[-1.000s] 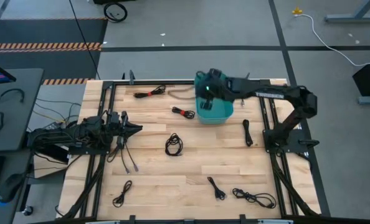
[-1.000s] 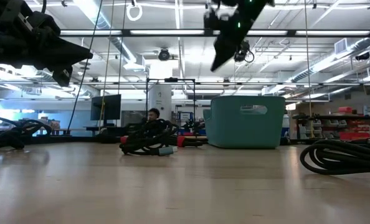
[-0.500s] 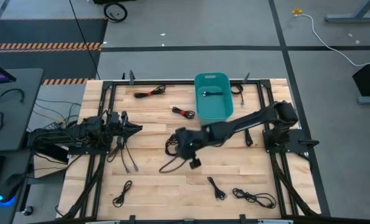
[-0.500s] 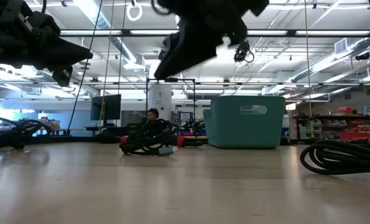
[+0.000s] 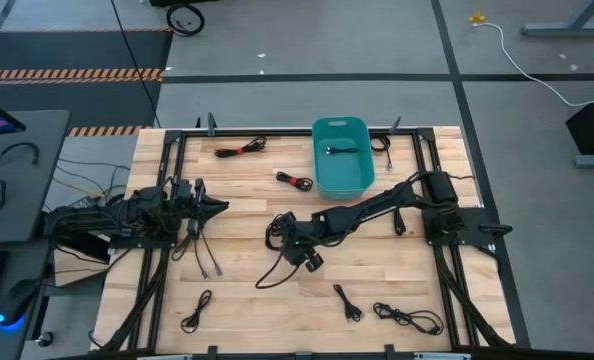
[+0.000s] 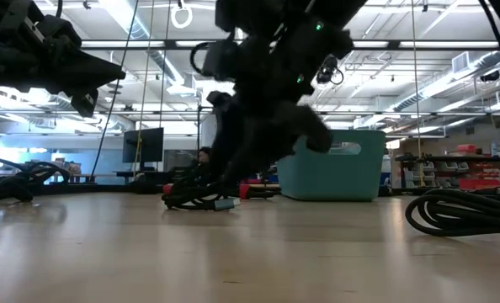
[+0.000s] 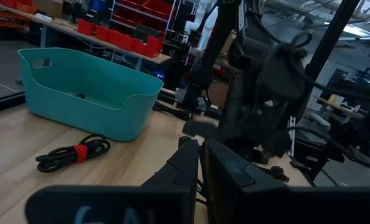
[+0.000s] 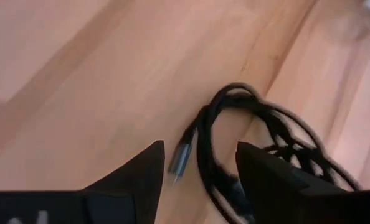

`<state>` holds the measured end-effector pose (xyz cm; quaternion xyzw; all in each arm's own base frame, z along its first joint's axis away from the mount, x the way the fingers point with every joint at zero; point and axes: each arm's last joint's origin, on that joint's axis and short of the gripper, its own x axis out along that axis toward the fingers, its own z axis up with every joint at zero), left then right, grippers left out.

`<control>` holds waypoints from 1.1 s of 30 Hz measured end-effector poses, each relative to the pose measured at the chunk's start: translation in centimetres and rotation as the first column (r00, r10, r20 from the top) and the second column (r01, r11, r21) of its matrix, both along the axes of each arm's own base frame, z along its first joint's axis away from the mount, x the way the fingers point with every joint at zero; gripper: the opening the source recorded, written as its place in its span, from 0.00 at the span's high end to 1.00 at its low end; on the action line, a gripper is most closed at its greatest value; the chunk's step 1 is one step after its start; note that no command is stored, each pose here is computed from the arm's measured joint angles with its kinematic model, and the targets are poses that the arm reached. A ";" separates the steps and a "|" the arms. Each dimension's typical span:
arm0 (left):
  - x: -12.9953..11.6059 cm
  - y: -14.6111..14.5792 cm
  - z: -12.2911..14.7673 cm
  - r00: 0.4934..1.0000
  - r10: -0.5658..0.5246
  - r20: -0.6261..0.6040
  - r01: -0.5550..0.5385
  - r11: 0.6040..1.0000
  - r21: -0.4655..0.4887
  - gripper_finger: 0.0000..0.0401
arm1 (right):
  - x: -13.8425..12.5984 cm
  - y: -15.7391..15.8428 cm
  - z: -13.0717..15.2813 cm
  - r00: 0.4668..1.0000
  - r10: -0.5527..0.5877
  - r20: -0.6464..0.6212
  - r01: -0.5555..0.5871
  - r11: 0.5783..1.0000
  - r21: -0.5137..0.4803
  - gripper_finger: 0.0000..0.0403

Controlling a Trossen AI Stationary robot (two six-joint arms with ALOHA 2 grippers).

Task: Pick and place USB-C Cables
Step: Put the black charger cable into the green bin

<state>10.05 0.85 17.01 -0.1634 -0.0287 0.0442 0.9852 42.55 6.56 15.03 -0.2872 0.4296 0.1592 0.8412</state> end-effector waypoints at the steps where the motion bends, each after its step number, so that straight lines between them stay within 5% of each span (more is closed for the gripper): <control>1: 0.0 0.0 0.0 1.000 -0.001 -0.001 0.001 1.000 0.000 0.90 | 0.1 -0.1 -0.4 1.000 0.001 -0.004 -0.001 1.000 -0.003 0.52; 7: 0.1 0.0 0.0 1.000 0.000 -0.005 0.000 1.000 0.000 0.92 | 0.6 -0.6 -2.5 0.998 -0.052 -0.026 0.050 0.996 -0.075 0.64; 13: 0.1 0.0 0.0 1.000 -0.003 -0.007 0.003 1.000 0.000 0.93 | 0.4 -1.2 -2.5 0.993 -0.107 -0.052 0.104 0.993 -0.064 0.93; 16: 0.1 0.0 -0.1 1.000 -0.003 -0.007 0.003 1.000 0.000 0.92 | 0.0 -2.0 -1.8 0.983 -0.177 -0.045 0.172 0.980 -0.105 0.94; 23: 0.1 0.0 0.0 1.000 -0.004 -0.004 0.004 1.000 0.000 0.92 | -1.8 -1.5 6.5 0.958 -0.244 0.151 0.263 0.958 -0.115 0.93; 28: 0.1 0.0 0.0 1.000 -0.003 -0.005 0.003 1.000 0.000 0.93 | -4.9 -2.5 14.1 0.869 -0.367 0.331 0.375 0.926 0.042 0.93; 33: 0.1 0.0 0.0 1.000 -0.004 -0.004 0.004 1.000 0.000 0.91 | -8.6 -7.5 18.0 0.796 -0.535 0.282 0.495 0.844 0.205 0.93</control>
